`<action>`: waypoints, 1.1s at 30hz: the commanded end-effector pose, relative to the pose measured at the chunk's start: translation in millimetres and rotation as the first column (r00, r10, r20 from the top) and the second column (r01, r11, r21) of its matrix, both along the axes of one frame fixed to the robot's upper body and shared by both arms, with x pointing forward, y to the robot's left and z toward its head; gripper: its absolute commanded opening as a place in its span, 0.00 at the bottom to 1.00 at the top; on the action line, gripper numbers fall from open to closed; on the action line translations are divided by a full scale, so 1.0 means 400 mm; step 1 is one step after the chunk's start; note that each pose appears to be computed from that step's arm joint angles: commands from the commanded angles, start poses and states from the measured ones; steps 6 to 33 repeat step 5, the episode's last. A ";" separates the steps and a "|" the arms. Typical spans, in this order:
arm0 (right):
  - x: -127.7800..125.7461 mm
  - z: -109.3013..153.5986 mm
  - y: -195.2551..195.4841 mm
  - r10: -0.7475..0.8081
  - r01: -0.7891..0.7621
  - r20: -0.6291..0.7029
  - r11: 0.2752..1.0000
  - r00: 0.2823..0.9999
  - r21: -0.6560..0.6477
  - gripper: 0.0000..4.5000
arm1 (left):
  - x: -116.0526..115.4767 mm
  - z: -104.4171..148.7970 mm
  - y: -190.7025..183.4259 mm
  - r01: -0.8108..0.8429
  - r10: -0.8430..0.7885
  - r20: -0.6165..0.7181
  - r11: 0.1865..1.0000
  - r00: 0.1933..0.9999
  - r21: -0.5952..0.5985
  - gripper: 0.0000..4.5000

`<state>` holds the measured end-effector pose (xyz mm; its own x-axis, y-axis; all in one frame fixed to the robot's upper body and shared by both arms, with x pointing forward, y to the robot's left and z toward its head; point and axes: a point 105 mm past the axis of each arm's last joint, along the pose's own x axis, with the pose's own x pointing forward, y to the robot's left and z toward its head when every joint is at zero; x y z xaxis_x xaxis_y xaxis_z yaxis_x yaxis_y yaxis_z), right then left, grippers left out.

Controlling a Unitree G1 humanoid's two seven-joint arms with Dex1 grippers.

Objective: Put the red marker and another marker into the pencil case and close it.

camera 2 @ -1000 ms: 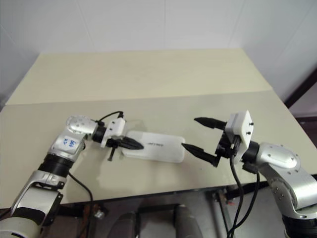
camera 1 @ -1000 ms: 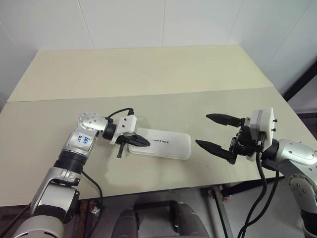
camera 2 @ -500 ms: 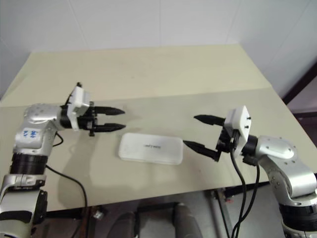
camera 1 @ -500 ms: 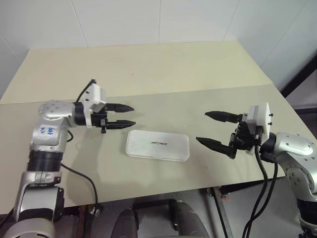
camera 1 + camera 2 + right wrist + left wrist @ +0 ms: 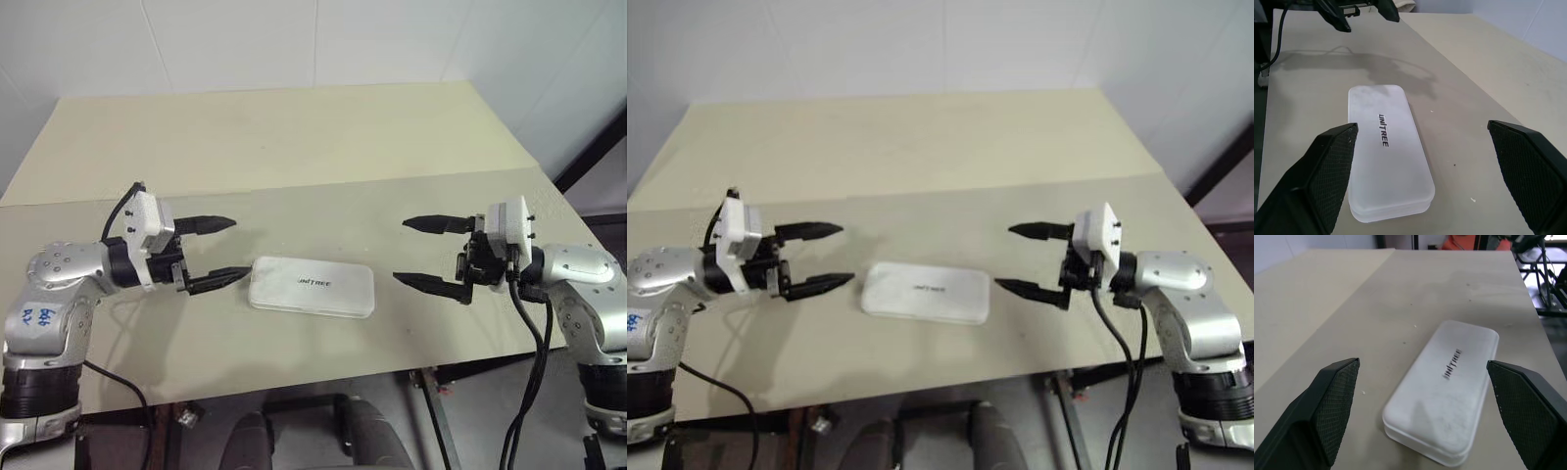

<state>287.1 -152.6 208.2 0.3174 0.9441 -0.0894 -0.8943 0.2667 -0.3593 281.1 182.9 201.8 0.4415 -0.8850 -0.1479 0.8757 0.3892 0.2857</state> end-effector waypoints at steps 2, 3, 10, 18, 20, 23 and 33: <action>0.007 0.018 0.002 0.030 -0.030 0.043 0.999 0.999 -0.018 1.00 | -0.004 0.029 0.011 -0.024 0.023 0.062 1.000 0.998 0.012 1.00; 0.010 0.020 0.002 0.032 -0.031 0.044 0.999 0.999 -0.017 1.00 | -0.007 0.030 0.009 -0.020 0.019 0.061 1.000 0.998 0.013 1.00; 0.022 0.023 0.010 0.035 -0.034 0.049 0.999 0.998 -0.007 1.00 | -0.006 0.033 0.007 -0.018 0.018 0.058 1.000 0.998 0.011 1.00; 0.022 0.023 0.010 0.035 -0.034 0.049 0.999 0.998 -0.007 1.00 | -0.006 0.033 0.007 -0.018 0.018 0.058 1.000 0.998 0.011 1.00; 0.022 0.023 0.010 0.035 -0.034 0.049 0.999 0.998 -0.007 1.00 | -0.006 0.033 0.007 -0.018 0.018 0.058 1.000 0.998 0.011 1.00; 0.022 0.023 0.010 0.035 -0.034 0.049 0.999 0.998 -0.007 1.00 | -0.006 0.033 0.007 -0.018 0.018 0.058 1.000 0.998 0.011 1.00; 0.022 0.023 0.010 0.035 -0.034 0.049 0.999 0.998 -0.007 1.00 | -0.006 0.033 0.007 -0.018 0.018 0.058 1.000 0.998 0.011 1.00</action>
